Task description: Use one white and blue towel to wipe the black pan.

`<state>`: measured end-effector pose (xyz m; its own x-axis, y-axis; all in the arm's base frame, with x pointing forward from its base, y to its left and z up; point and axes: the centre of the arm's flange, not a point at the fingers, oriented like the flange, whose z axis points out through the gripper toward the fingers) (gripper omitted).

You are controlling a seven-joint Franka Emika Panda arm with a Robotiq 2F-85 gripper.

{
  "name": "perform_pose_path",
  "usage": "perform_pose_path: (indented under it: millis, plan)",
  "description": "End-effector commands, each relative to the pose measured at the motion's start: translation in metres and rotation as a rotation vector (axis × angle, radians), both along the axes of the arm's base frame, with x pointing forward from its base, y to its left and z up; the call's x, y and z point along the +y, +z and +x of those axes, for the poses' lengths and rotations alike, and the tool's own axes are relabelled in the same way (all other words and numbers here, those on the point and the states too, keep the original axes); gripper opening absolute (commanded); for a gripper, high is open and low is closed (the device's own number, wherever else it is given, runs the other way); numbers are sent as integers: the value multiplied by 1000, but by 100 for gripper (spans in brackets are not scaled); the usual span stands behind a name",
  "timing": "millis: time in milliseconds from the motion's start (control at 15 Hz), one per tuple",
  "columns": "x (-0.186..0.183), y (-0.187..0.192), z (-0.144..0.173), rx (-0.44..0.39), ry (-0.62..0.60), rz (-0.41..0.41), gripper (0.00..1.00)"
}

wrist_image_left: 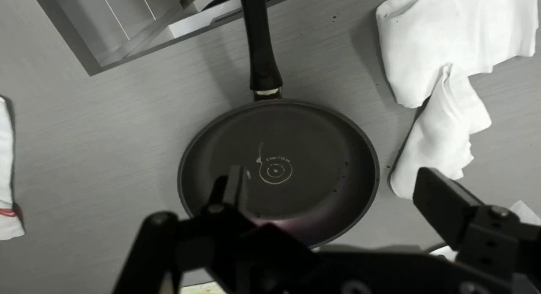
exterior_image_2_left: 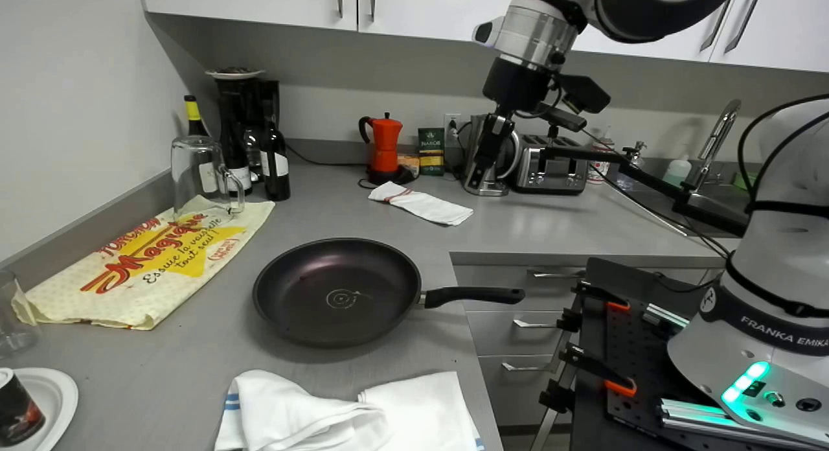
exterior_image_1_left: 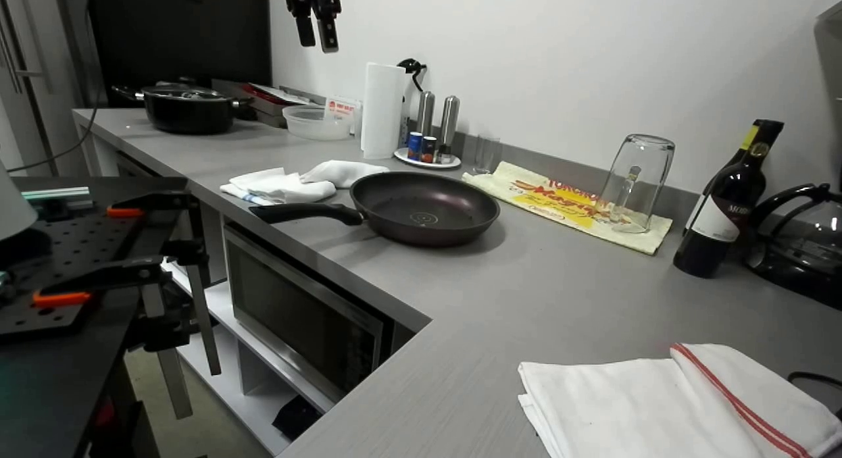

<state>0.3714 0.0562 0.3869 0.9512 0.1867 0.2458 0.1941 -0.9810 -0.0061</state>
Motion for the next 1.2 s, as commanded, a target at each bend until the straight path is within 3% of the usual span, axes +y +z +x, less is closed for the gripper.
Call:
perform_pose_path:
  millis: [0,467,867,1133]
  plan:
    - [46,-40,46,18,65,38,100]
    - [126,-104,99,78,74,114,100]
    - [141,-164,149,174,62,175,100]
    - [155,-192,166,222,81,206,100]
